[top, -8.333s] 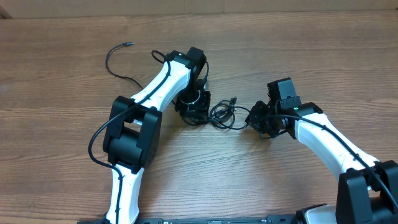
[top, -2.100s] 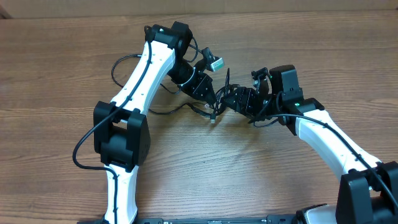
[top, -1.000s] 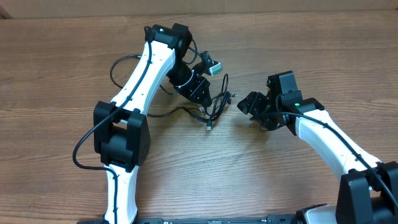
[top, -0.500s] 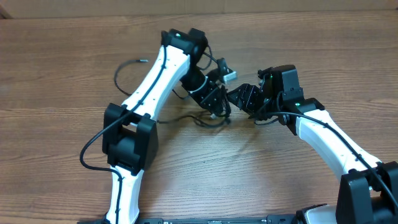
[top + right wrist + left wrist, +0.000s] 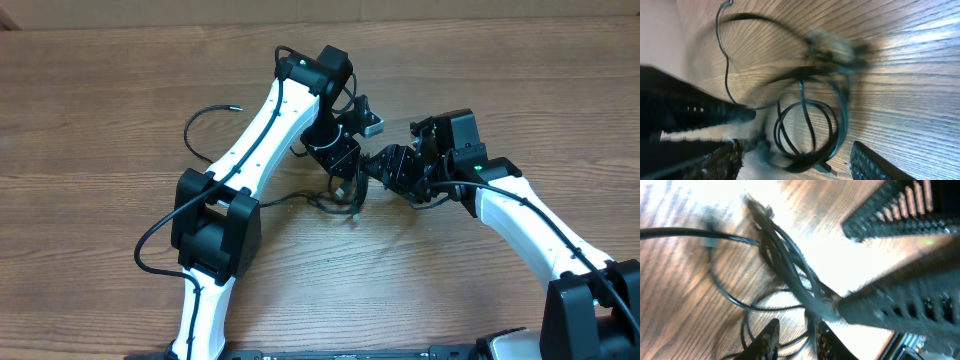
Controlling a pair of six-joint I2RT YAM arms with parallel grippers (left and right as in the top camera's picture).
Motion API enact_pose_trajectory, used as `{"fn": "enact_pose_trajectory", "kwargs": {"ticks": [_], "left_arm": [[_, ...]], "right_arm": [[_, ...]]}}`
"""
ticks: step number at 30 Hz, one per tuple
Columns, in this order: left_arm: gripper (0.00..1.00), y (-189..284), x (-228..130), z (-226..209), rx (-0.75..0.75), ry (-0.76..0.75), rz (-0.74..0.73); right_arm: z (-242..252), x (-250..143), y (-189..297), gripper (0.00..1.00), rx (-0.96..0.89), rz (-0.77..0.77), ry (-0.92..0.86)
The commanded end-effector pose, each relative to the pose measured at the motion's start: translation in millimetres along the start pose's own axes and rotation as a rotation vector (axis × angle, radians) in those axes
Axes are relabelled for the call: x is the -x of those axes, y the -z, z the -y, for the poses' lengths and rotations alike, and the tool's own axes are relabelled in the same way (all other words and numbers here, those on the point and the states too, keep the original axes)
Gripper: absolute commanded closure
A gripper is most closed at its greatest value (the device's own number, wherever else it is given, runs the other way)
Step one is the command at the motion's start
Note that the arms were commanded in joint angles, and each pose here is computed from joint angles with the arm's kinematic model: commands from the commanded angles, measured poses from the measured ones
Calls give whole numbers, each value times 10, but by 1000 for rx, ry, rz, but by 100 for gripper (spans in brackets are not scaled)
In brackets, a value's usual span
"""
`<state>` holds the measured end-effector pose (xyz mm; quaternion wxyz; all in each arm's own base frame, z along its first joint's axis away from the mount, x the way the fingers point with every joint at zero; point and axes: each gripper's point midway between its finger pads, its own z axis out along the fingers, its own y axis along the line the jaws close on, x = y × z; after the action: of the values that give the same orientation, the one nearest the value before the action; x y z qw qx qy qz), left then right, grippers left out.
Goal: Untangle cables
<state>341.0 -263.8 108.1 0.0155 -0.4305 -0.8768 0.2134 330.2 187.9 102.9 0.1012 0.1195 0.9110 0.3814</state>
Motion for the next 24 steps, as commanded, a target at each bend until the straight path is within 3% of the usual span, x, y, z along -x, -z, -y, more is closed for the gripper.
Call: {"fn": "enact_pose_trajectory", "kwargs": {"ticks": [1,7,13,17,24], "left_arm": [[75,70,61,-36,47,32,19],[68,72,123,-50,51,36,45],[66,76,175,-72,58,67,67],[64,85,243,-124,80,123,95],[60,117,377,-201,89,277,161]], "right_arm": [[-116,-22,1,33,29,-20,47],[-31,-18,1,32,-13,-11,32],[516,46,118,29,-269,58,-59],[513,172,217,25,-190,58,-31],[354,94,192,28,-99,6,4]]}}
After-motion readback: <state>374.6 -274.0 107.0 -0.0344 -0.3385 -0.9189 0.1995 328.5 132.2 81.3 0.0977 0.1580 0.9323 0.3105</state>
